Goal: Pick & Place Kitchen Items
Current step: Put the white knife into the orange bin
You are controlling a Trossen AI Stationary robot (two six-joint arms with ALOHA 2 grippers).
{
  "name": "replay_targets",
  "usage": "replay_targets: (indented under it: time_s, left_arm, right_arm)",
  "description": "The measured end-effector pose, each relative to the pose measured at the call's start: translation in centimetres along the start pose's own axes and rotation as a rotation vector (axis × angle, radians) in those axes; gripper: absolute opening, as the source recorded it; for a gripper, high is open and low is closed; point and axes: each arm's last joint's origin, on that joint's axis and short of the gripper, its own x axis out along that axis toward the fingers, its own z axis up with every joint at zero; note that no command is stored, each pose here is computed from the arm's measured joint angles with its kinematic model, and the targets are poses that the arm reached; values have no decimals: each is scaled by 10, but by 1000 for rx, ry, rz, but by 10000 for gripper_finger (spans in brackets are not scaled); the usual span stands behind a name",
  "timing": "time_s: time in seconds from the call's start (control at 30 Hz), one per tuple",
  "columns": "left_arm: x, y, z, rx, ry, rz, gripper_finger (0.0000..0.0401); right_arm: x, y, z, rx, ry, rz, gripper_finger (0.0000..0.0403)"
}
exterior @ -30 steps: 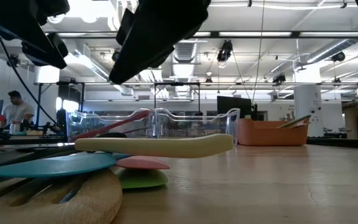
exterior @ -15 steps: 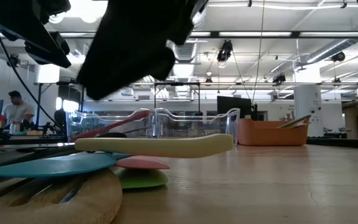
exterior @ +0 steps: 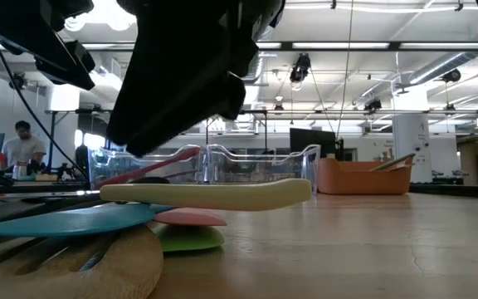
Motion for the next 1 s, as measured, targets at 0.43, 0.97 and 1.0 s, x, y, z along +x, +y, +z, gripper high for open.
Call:
replay_targets:
  time_s: [0.43, 0.97, 1.0]
  left_arm:
    - [0, 0, 0, 6, -1, -1, 197]
    - [0, 0, 0, -5, 0, -1, 197]
    - [0, 0, 0, -4, 0, -2, 197]
  right_arm:
    - [17, 1, -8, 1, 27, -6, 142]
    - [22, -1, -13, 20, 17, -1, 140]
    - [23, -1, -14, 24, 14, 0, 138]
